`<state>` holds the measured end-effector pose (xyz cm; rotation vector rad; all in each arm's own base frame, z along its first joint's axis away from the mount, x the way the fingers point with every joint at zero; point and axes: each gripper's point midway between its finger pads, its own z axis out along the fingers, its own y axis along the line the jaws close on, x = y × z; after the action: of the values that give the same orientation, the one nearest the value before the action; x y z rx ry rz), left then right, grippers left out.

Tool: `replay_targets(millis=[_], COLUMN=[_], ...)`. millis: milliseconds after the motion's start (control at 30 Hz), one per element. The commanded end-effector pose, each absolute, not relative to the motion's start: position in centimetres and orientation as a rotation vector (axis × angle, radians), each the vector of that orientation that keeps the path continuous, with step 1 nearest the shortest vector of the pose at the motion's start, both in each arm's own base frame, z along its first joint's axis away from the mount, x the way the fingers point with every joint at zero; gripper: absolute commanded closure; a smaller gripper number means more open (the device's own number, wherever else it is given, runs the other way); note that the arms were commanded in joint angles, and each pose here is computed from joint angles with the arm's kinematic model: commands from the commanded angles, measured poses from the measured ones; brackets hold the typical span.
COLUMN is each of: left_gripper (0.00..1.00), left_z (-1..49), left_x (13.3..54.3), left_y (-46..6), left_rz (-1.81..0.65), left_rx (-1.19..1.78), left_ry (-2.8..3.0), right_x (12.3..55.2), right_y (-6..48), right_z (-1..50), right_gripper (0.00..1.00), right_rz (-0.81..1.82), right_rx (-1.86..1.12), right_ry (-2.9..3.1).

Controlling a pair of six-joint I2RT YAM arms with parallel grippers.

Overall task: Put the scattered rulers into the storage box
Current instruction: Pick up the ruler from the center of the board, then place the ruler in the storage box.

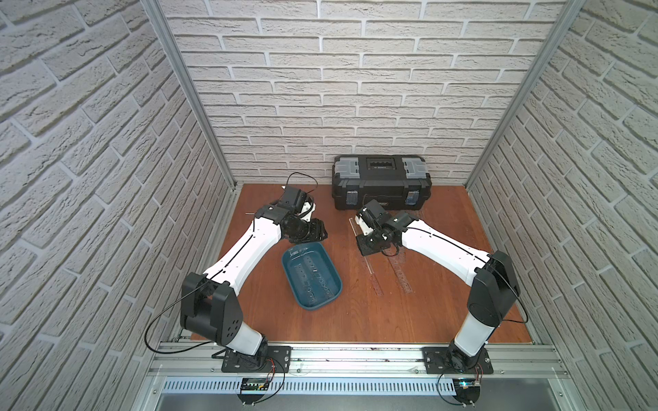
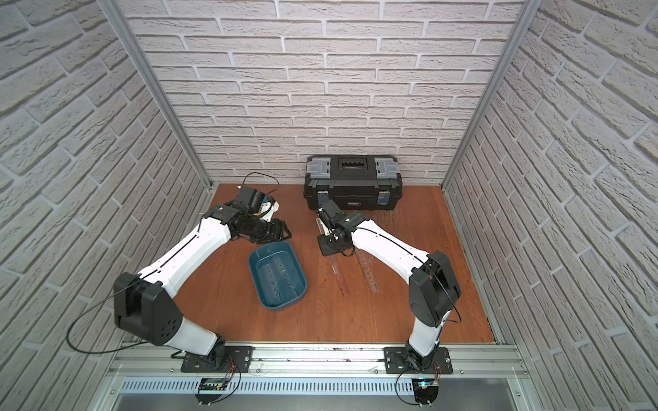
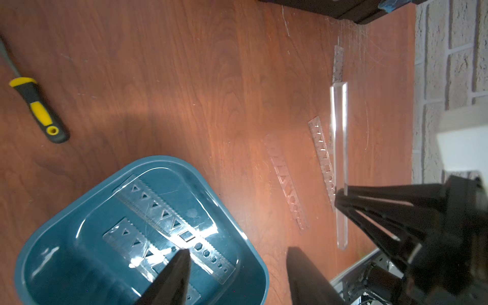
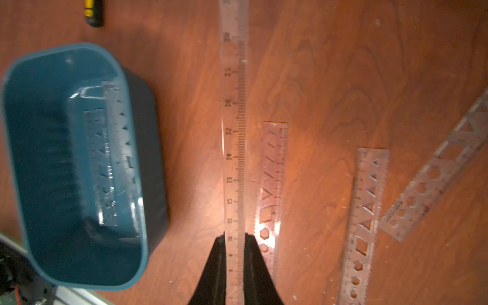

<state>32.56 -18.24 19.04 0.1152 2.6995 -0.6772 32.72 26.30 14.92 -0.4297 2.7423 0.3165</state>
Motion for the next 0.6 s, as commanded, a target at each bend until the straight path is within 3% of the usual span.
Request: replay_targets(millis=[0, 267, 567], left_gripper=[0.37, 0.36, 0.34], left_z=[20.2, 20.6, 20.5], left_x=[32.4, 31.0, 29.0], left_y=[-16.6, -12.5, -8.8], left_rz=[-0.655, -0.616, -0.622], left_rx=[0.067, -0.065, -0.207], left_ry=[2.654, 2.624, 2.583], right_x=[31.2, 28.9, 27.0], right_y=[29.6, 36.7, 41.2], right_z=[16.6, 17.8, 14.0], right_gripper=[0.98, 0.98, 0.98], right_rz=[0.413, 0.554, 0.552], right_rx=[-0.468, -0.596, -0.694], right_ry=[2.738, 2.707, 2.750])
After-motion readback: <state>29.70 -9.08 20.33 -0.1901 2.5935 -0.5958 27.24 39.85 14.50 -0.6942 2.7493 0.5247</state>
